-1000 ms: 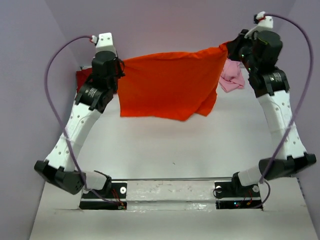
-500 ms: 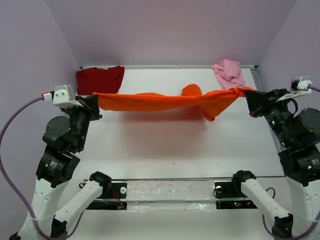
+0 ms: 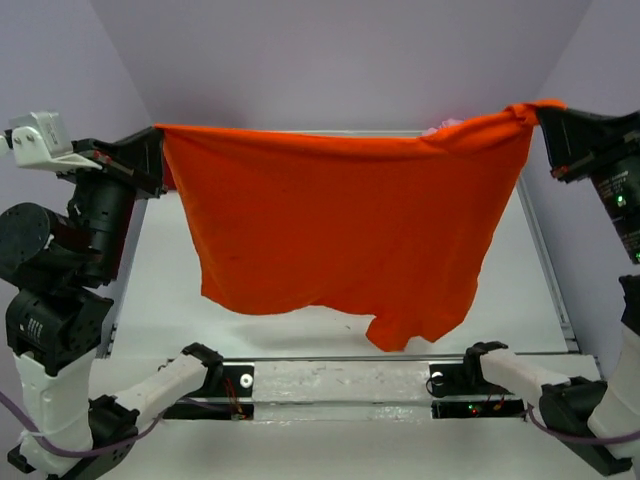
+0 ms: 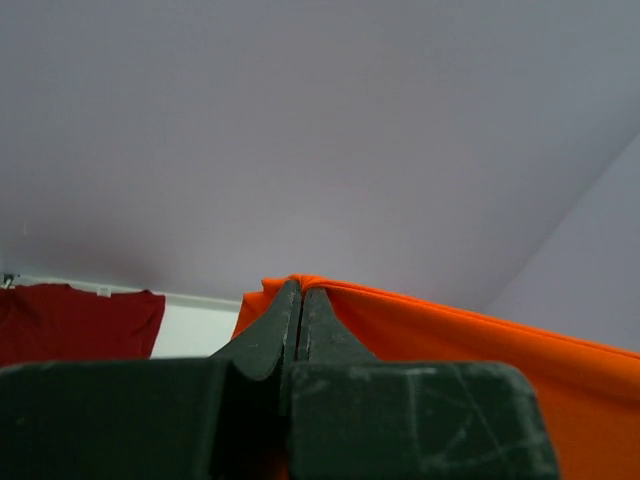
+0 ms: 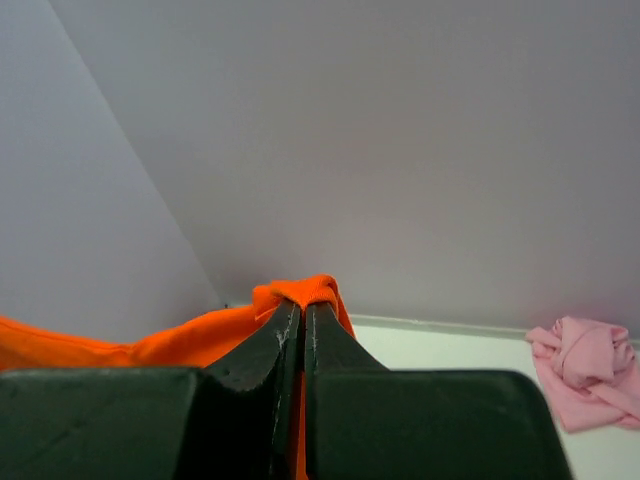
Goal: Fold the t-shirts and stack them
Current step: Flatten out the tshirt
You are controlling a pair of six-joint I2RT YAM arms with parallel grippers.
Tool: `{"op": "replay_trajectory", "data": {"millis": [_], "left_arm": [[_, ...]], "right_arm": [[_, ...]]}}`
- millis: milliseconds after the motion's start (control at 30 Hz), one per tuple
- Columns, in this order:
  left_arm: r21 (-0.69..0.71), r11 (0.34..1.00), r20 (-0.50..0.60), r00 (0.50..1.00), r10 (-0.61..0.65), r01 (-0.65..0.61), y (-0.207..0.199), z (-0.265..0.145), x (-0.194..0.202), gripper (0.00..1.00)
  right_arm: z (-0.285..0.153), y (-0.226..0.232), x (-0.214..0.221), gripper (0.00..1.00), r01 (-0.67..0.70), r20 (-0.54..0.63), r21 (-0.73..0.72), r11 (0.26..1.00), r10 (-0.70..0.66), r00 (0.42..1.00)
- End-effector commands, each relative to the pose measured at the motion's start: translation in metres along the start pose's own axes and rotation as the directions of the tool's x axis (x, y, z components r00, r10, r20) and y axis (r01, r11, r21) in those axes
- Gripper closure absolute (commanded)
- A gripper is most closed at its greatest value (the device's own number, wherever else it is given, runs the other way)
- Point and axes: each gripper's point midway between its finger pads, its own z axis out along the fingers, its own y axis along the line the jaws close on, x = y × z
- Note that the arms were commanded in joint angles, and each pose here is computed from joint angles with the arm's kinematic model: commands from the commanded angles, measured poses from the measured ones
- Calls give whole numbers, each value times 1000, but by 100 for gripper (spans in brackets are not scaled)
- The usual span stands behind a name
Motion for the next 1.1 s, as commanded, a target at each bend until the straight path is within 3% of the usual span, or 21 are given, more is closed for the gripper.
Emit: {"op": "replay_trajectory", "data": {"millis": [0,133,267,300,333,367,400,467,500,533,600,633,733,933,1067], "left_arm": [[-92,994,-36,997,63,-66,2,57,18,100],[-190,970,-168,978,122,-154,36,134,95,100],[-268,942,-306,945,118,-204,93,190,187,100],[-282,936,-310,944,117,-208,104,204,201,100],[-304,922,-369,922,118,-240,128,224,242,100],[-314,917,-400,910,108,-247,140,233,262,100],[-304,913,-485,869,97,-272,158,245,313,100],[-320,898,-518,850,101,-302,179,264,344,100],[-313,896,-542,834,103,-314,187,272,362,100],[-312,880,-623,776,94,-357,213,274,415,100],[-316,881,-656,752,65,-352,228,293,429,100],[-320,870,-715,698,39,-376,250,290,475,100],[-331,866,-726,687,19,-374,271,301,498,100],[-321,899,-679,734,1,-298,262,322,465,100],[-329,900,-675,738,-13,-286,254,311,447,100]], "right_arm": [[73,-25,17,100,0,-53,92,996,5,999],[152,-71,84,100,36,-169,221,975,2,986],[218,-127,202,100,78,-336,311,947,33,941],[239,-146,252,100,102,-407,325,940,42,912],[256,-166,306,100,122,-480,346,930,64,875],[259,-164,301,100,120,-467,338,933,56,882],[269,-184,357,100,144,-542,352,925,76,837],[280,-210,424,100,180,-606,375,909,94,790],[283,-221,439,100,185,-616,385,904,103,781],[287,-227,452,100,197,-629,381,903,97,771],[298,-234,466,100,205,-627,376,904,85,774],[297,-246,494,100,237,-658,376,896,77,749],[305,-255,508,100,259,-664,365,894,55,745],[305,-255,490,100,240,-645,353,904,49,762],[285,-252,474,100,262,-651,365,893,43,758]]}}
